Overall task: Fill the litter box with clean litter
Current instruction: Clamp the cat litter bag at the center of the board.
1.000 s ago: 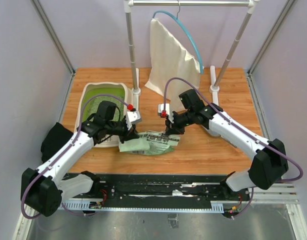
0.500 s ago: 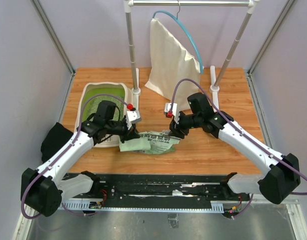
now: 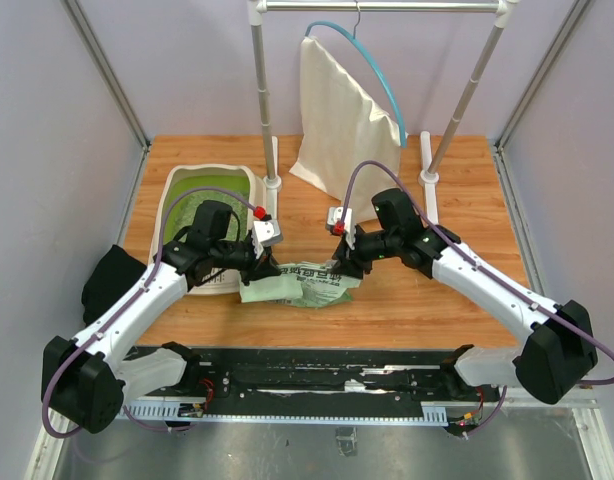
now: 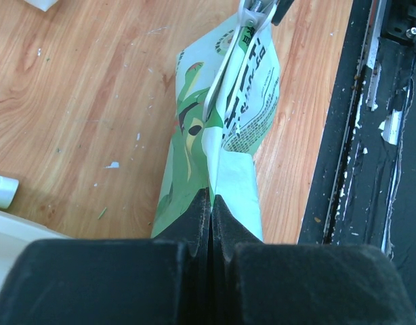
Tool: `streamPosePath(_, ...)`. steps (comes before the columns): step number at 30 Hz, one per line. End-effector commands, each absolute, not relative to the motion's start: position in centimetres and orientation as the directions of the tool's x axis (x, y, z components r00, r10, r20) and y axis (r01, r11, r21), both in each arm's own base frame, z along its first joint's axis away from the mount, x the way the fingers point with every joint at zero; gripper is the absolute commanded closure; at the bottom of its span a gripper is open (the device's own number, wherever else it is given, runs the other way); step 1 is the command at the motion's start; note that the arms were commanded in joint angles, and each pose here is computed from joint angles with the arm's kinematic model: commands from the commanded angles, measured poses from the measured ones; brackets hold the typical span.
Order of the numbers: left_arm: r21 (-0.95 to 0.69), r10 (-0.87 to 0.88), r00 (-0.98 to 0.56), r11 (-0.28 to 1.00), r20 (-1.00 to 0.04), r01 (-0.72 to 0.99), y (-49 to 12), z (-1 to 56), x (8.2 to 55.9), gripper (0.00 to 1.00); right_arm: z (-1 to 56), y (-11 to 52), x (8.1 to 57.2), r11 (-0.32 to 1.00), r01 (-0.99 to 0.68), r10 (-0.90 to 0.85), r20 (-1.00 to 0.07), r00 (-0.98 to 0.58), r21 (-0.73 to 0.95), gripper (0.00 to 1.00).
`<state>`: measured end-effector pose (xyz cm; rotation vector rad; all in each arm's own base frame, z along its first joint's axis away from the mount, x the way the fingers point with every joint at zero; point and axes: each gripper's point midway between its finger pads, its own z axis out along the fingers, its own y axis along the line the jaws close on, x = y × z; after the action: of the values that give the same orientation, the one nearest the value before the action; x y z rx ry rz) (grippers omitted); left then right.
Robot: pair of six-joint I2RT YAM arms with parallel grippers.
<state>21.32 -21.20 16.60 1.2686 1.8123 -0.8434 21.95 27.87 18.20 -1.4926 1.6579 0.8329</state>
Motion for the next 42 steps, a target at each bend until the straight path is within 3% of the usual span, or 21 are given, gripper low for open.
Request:
streamPosePath(1, -0.028, 0.395, -0.130, 0.254, -0.910, 0.967, -22.1, 19.5, 22.0, 0.99, 17.9, 27.8, 21.8, 0.108, -0.994, -0.515, -0.857, -0.034, -0.026, 0.71)
streamPosePath(7, -0.034, 0.393, -0.135, 0.254, -0.909, 0.967, -22.2, 19.4, 22.1, 1.00, 18.6, 28.2, 21.7, 0.087, -0.995, -0.491, -0.871, -0.010, -0.038, 0.98)
streamPosePath(18, -0.038, 0.377, -0.133, 0.249, -0.917, 0.968, -22.4, 19.7, 22.0, 0.99, 18.2, 29.2, 21.7, 0.076, -0.996, -0.476, -0.879, 0.001, -0.042, 0.99)
streamPosePath(20, -0.042, 0.374, -0.136, 0.248, -0.917, 0.968, -22.5, 19.7, 22.0, 1.00, 18.2, 29.2, 21.6, 0.078, -0.996, -0.476, -0.880, -0.001, -0.041, 0.95)
streamPosePath(24, -0.043, 0.371, -0.136, 0.250, -0.919, 0.967, -22.5, 19.7, 22.0, 1.00, 18.5, 28.9, 22.1, 0.123, -0.991, -0.482, -0.876, -0.013, -0.053, 0.65)
streamPosePath(27, -0.055, 0.358, -0.143, 0.244, -0.923, 0.968, -22.7, 19.8, 21.8, 0.99, 19.5, 27.5, 23.8, 0.260, -0.960, -0.496, -0.867, -0.044, -0.100, 0.51)
streamPosePath(31, -0.081, 0.322, -0.150, 0.219, -0.935, 0.972, -23.5, 19.9, 21.4, 1.00, 21.5, 24.4, 25.5, 0.437, -0.881, -0.477, -0.877, -0.056, -0.181, 0.42)
streamPosePath(35, -0.122, 0.306, -0.167, 0.160, -0.937, 0.979, -25.5, 19.5, 20.3, 0.99, 23.5, 21.3, 25.6, 0.584, -0.800, -0.360, -0.927, -0.106, -0.136, 0.37)
streamPosePath(39, -0.204, 0.341, -0.222, 0.090, -0.913, 0.975, -27.6, 18.3, 18.9, 0.99, 25.0, 19.1, 24.7, 0.662, -0.742, -0.273, -0.956, -0.110, -0.104, 0.32)
streamPosePath(42, -0.246, 0.362, -0.275, 0.124, -0.891, 0.961, -28.1, 18.0, 19.5, 0.99, 25.4, 17.5, 24.4, 0.727, -0.682, -0.233, -0.962, -0.143, -0.075, 0.30)
